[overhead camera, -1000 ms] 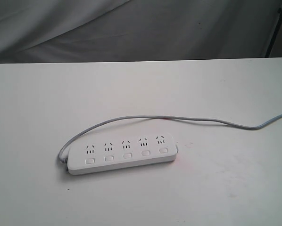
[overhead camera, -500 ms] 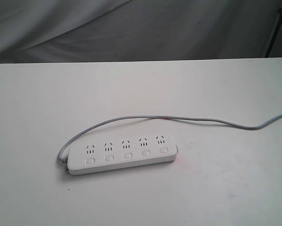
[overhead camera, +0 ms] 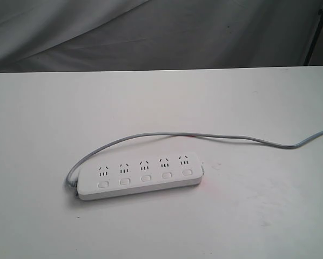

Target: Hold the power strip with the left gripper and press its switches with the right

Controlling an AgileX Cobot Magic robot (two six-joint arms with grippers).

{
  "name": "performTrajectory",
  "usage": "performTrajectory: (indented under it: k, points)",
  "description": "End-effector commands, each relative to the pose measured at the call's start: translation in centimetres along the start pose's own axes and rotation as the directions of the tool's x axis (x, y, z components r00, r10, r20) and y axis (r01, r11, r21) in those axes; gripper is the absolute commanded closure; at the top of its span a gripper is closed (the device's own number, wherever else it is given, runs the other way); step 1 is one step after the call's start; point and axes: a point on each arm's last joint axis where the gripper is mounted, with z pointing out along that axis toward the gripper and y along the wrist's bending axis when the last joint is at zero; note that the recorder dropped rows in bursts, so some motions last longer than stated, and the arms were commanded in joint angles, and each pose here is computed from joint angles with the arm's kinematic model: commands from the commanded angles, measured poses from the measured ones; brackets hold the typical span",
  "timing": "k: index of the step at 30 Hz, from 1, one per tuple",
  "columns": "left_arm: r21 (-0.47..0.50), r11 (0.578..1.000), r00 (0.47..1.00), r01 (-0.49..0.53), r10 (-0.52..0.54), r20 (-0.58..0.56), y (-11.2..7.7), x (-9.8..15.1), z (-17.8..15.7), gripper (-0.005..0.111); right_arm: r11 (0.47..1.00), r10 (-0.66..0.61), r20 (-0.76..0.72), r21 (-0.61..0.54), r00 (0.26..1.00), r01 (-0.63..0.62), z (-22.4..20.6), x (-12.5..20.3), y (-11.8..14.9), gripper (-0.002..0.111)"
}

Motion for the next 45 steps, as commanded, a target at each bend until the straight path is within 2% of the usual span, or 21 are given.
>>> performTrajectory:
  k: [1,4,31,34,36,37,38,40,42,43,44,45]
  points:
    - [0.004,1.0,0.998,-0.026,0.026,0.056,-1.0,-1.0,-1.4,0.107,1.0,0.008,0.004,-0.004,1.0,-0.008,0.0,0.1,0.0,0.108]
    - [0.007,0.999,0.995,-0.045,0.044,0.087,-1.6,-1.5,-2.3,0.107,1.0,0.008,0.004,-0.004,1.0,-0.008,0.0,0.1,0.0,0.108]
    - [0.01,0.999,0.995,-0.051,0.05,0.086,-1.7,-1.5,-2.4,0.107,1.0,0.008,0.004,-0.004,1.0,-0.008,0.0,0.1,0.0,0.108]
    - [0.04,0.99,0.991,-0.136,0.136,0.014,-1.9,-0.9,-2.3,0.107,1.0,0.008,0.004,-0.004,1.0,-0.008,0.0,0.1,0.0,0.108]
    - [0.089,0.974,0.973,-0.208,0.215,-0.087,-2.2,0.2,-2.4,0.107,1.0,0.008,0.004,-0.004,1.0,-0.008,0.0,0.1,0.0,0.108]
    - [0.131,0.967,0.951,-0.221,0.243,-0.192,-2.3,1.2,-2.6,0.107,1.0,0.008,0.004,-0.004,1.0,-0.008,0.0,0.1,0.0,0.108]
    - [0.133,0.969,0.945,-0.209,0.234,-0.226,-2.3,1.5,-2.6,0.107,1.0,0.008,0.004,-0.004,1.0,-0.008,0.0,0.1,0.0,0.108]
    - [0.085,0.986,0.946,-0.147,0.165,-0.28,-1.9,1.9,-2.7,0.107,1.0,0.008,0.004,-0.004,1.0,-0.008,0.0,0.1,0.0,0.108]
    - [-0.036,0.997,0.947,-0.065,0.051,-0.318,-1.1,2.1,-2.8,0.107,1.0,0.008,0.004,-0.004,1.0,-0.008,0.0,0.1,0.0,0.108]
    - [-0.125,0.992,0.946,-0.019,-0.022,-0.323,-0.4,2.2,-2.9,0.107,1.0,0.008,0.004,-0.004,1.0,-0.008,0.0,0.1,0.0,0.108]
    - [-0.175,0.985,0.944,0.002,-0.06,-0.323,-0.1,2.2,-3.0,0.107,1.0,0.008,0.004,-0.004,1.0,-0.008,0.0,0.1,0.0,0.108]
    - [-0.271,0.961,0.94,0.048,-0.135,-0.314,0.6,2.3,-3.1,0.107,1.0,0.008,0.004,-0.004,1.0,-0.008,0.0,0.1,0.0,0.108]
